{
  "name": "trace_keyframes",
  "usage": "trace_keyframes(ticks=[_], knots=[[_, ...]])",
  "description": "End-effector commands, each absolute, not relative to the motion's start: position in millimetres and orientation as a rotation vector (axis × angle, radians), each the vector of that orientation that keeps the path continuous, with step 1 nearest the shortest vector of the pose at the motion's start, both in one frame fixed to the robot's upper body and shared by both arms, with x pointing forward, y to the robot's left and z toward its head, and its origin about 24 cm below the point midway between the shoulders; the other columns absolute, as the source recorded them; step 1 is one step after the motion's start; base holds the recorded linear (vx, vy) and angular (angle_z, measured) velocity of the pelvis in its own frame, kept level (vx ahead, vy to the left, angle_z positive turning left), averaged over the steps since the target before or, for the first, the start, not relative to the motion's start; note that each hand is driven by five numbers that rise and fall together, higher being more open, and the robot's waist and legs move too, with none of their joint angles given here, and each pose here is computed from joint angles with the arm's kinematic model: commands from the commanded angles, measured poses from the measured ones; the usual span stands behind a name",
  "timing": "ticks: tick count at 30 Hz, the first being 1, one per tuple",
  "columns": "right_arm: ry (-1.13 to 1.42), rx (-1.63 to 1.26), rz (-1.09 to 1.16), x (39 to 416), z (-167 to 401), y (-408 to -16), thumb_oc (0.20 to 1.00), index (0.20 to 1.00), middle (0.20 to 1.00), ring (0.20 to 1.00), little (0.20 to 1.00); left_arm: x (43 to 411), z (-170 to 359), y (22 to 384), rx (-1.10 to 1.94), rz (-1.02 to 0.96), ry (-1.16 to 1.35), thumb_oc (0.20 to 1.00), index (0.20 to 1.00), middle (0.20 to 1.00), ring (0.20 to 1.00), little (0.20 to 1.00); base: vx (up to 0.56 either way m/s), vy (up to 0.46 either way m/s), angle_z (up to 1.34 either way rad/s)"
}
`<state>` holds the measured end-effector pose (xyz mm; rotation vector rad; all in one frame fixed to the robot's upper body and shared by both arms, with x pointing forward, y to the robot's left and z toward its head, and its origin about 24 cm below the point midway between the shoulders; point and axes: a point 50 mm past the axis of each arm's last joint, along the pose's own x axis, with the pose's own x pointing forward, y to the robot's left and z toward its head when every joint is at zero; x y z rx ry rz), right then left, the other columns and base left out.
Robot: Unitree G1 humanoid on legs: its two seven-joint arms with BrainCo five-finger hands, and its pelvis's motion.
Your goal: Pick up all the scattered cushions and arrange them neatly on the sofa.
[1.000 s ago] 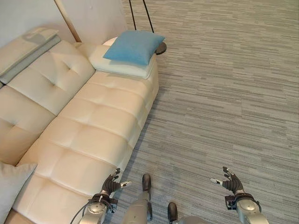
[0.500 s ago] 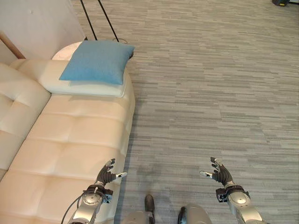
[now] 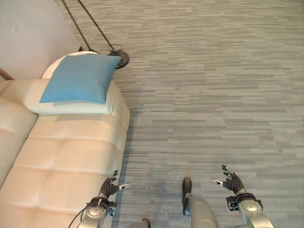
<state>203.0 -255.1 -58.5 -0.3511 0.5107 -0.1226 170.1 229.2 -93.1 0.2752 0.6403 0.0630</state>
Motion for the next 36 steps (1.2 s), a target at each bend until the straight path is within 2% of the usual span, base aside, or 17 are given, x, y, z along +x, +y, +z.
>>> trace_keyframes(ticks=[1, 10, 19, 24, 31, 36], knots=[[0.421, -0.354, -0.15, 209, -42, -260, 1.0, 1.0, 1.0, 1.0, 1.0, 177, -82, 243, 0.275, 0.115, 0.582, 1.0, 1.0, 1.0, 1.0, 1.0, 0.32, -0.13, 0.02], [0.461, -0.37, -0.16, 202, -51, -262, 1.0, 1.0, 1.0, 1.0, 1.0, 170, -88, 243, 0.317, 0.101, 0.62, 1.0, 1.0, 1.0, 1.0, 1.0, 0.45, 0.002, 0.22], [0.553, -0.367, -0.093, 182, -69, -249, 1.0, 1.0, 1.0, 1.0, 1.0, 149, -96, 264, 0.358, 0.144, 0.712, 1.0, 1.0, 1.0, 1.0, 1.0, 0.62, 0.173, -0.03], [0.496, -0.362, -0.029, 197, -63, -231, 1.0, 1.0, 1.0, 1.0, 1.0, 158, -88, 271, 0.346, 0.187, 0.669, 1.0, 1.0, 1.0, 1.0, 1.0, 0.48, 0.32, 0.25], [0.483, -0.359, -0.031, 198, -60, -233, 1.0, 1.0, 1.0, 1.0, 1.0, 161, -89, 264, 0.327, 0.183, 0.656, 1.0, 1.0, 1.0, 1.0, 1.0, 0.41, 0.066, 0.61], [0.553, -0.353, -0.078, 182, -69, -249, 1.0, 1.0, 1.0, 1.0, 1.0, 159, -98, 250, 0.321, 0.123, 0.686, 1.0, 1.0, 1.0, 1.0, 1.0, 0.45, -0.098, 1.24]])
